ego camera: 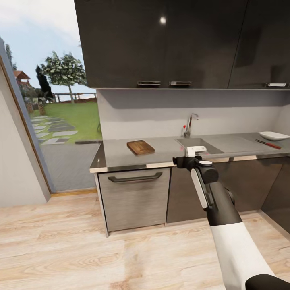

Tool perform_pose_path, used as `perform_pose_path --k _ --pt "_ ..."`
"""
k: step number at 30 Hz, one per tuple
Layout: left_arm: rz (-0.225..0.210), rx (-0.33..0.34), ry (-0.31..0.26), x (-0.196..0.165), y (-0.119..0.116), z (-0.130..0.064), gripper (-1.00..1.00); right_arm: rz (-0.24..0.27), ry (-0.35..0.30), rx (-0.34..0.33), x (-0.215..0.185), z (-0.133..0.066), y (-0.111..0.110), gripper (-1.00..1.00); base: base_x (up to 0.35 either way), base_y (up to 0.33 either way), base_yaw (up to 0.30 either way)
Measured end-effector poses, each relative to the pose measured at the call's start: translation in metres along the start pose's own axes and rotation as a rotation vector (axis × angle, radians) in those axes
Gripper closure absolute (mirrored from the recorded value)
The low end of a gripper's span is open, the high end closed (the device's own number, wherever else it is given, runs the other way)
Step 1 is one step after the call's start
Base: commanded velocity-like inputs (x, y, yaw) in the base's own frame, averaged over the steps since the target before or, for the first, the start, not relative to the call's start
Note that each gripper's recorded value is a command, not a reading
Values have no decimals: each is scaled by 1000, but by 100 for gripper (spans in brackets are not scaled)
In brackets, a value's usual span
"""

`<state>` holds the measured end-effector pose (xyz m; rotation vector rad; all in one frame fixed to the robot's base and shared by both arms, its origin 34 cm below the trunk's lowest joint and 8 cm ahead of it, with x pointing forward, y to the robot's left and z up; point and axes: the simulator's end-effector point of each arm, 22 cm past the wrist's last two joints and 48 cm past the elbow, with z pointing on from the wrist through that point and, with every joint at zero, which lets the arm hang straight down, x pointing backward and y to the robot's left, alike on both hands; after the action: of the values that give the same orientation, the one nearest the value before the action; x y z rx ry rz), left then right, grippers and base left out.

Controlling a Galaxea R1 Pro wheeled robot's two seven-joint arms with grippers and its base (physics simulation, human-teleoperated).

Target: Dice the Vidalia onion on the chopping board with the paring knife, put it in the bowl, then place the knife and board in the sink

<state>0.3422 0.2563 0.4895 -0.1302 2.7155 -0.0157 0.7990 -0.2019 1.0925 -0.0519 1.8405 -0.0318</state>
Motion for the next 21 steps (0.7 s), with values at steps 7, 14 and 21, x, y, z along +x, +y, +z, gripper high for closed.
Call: perform_pose_path --k 7,14,21 --pt "-17 -6 26 8 6 -11 -100 -55 4 -28 -8 -3 23 -100 0 0 0" --pt "-18 -12 34 7 8 -21 -100 -62 23 -30 -11 -2 24 -100 0 0 0" --pt "-20 -9 52 13 4 -31 -100 -68 62 -32 -6 2 24 -100 0 0 0"
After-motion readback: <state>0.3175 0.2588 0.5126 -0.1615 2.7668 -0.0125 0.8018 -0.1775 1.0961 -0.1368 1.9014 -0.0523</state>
